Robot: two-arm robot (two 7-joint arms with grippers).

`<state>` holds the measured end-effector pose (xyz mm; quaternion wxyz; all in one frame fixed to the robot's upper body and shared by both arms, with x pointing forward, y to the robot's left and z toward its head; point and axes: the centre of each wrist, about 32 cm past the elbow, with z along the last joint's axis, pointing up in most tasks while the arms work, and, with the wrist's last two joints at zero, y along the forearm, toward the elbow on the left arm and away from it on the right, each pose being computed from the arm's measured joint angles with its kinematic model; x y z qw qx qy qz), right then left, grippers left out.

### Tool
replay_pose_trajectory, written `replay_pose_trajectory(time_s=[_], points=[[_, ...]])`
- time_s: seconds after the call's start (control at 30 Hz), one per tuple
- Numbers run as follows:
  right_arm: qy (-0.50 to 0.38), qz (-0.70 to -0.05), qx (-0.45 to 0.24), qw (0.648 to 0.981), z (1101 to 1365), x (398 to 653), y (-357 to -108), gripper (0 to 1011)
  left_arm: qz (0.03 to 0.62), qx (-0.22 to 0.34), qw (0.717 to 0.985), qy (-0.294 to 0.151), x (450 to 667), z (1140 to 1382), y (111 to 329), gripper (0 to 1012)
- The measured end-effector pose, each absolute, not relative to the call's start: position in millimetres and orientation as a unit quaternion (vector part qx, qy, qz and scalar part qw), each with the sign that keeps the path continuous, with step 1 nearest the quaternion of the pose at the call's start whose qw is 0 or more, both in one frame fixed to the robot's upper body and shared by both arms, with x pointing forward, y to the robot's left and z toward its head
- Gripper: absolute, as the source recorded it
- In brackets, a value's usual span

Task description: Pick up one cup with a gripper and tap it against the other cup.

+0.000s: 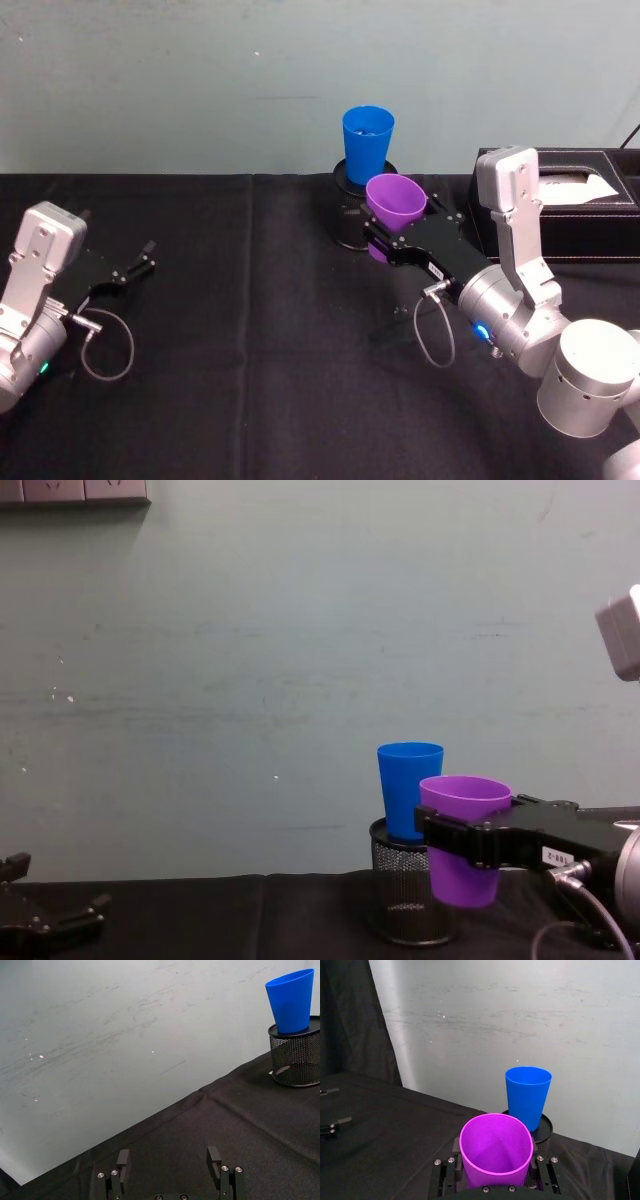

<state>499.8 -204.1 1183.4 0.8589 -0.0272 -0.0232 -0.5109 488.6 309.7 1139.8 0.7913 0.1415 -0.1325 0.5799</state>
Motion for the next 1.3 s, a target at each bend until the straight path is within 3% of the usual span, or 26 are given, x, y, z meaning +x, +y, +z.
replay_pose_trajectory(time_s=[1.3], points=[[-0.023,-0.511,-0.027,0.859,1183.4,499.8,-204.2,722,0.580,0.141,0.791,-0.132,488.6,1139.8,309.7,1000]])
